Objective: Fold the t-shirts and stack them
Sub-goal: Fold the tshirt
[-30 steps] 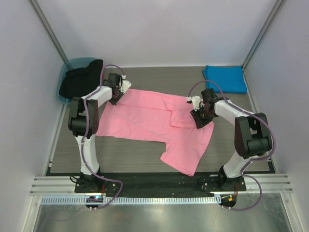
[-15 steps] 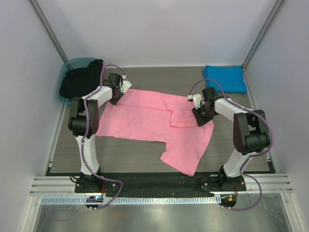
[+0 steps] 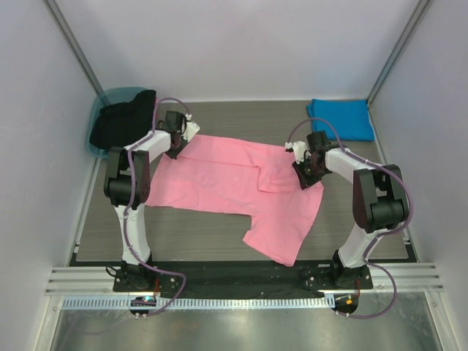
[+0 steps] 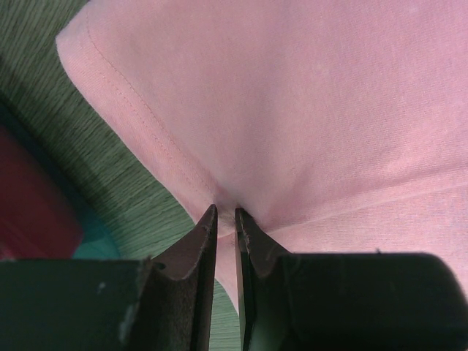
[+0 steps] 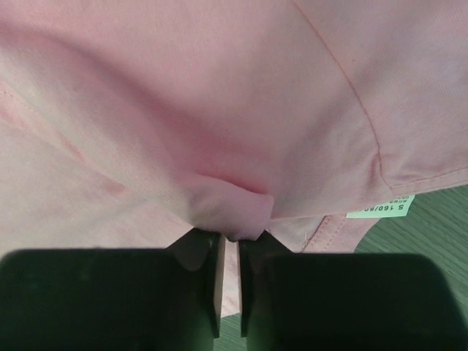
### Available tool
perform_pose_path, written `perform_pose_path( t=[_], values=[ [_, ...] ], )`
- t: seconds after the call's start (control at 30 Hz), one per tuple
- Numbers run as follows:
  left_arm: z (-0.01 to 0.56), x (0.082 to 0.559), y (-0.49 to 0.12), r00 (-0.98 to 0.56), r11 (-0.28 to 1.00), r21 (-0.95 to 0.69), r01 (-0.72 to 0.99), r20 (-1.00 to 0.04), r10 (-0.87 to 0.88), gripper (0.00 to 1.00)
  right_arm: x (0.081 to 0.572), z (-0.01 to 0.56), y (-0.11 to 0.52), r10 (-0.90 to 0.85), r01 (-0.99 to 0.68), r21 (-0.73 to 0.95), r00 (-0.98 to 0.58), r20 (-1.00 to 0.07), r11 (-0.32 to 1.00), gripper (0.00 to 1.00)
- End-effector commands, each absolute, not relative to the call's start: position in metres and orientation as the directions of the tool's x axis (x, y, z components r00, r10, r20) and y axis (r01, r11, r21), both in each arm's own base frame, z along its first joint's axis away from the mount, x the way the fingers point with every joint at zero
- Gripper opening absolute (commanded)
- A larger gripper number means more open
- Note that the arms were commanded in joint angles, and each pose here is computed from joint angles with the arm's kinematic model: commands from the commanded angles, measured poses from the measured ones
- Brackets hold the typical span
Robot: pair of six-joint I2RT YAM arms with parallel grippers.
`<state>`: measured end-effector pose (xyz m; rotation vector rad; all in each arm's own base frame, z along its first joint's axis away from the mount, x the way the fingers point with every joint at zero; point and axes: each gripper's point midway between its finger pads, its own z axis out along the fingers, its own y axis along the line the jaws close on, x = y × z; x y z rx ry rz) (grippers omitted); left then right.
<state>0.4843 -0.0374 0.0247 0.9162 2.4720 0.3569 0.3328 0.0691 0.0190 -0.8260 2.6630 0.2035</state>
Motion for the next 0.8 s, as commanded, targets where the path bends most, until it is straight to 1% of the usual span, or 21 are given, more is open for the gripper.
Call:
perform_pose_path(
  t=[0.0, 0.03, 0.13, 0.2, 0.27, 0.43, 0.57, 0.63, 0.67, 0.73, 0.77],
  values=[
    [0.011, 0.478, -0.048, -0.667, 0.744, 0.350, 0.570, -0.332, 0.667, 0.17, 0.344, 0.026, 0.078, -0.508, -0.575, 0.058, -0.762, -0.402, 0.816, 0.12],
    [0.011, 0.479, -0.048, -0.666, 0.744, 0.350, 0.569, -0.334, 0.667, 0.17, 0.343, 0.027, 0.078, -0.509, -0.576, 0.055, -0.761, -0.403, 0.816, 0.08],
    [0.012, 0.478, -0.048, -0.666, 0.744, 0.350, 0.569, -0.334, 0.667, 0.17, 0.344, 0.040, 0.078, -0.513, -0.583, 0.040, -0.743, -0.429, 0.811, 0.03],
    [0.012, 0.478, -0.047, -0.666, 0.744, 0.352, 0.568, -0.334, 0.667, 0.17, 0.340, 0.049, 0.078, -0.514, -0.585, 0.040, -0.741, -0.433, 0.810, 0.03],
    [0.012, 0.478, -0.047, -0.665, 0.743, 0.353, 0.569, -0.334, 0.668, 0.17, 0.342, 0.066, 0.079, -0.510, -0.587, 0.031, -0.727, -0.461, 0.809, 0.03],
    [0.013, 0.480, -0.048, -0.663, 0.745, 0.353, 0.567, -0.342, 0.666, 0.17, 0.332, 0.082, 0.078, -0.507, -0.586, 0.031, -0.725, -0.466, 0.810, 0.07],
    [0.016, 0.480, -0.049, -0.662, 0.746, 0.353, 0.565, -0.346, 0.665, 0.17, 0.325, 0.081, 0.077, -0.504, -0.583, 0.041, -0.733, -0.457, 0.811, 0.03],
    [0.016, 0.480, -0.049, -0.660, 0.745, 0.355, 0.565, -0.347, 0.666, 0.17, 0.322, 0.080, 0.078, -0.499, -0.579, 0.049, -0.739, -0.452, 0.814, 0.04],
    [0.016, 0.480, -0.049, -0.661, 0.745, 0.354, 0.566, -0.346, 0.666, 0.17, 0.322, 0.079, 0.078, -0.496, -0.577, 0.050, -0.741, -0.452, 0.816, 0.06],
    [0.017, 0.480, -0.049, -0.660, 0.745, 0.355, 0.565, -0.347, 0.666, 0.17, 0.321, 0.076, 0.077, -0.494, -0.572, 0.056, -0.750, -0.440, 0.818, 0.14],
    [0.017, 0.479, -0.049, -0.661, 0.746, 0.354, 0.564, -0.348, 0.665, 0.17, 0.320, 0.073, 0.077, -0.494, -0.571, 0.060, -0.753, -0.434, 0.819, 0.15]
  ],
)
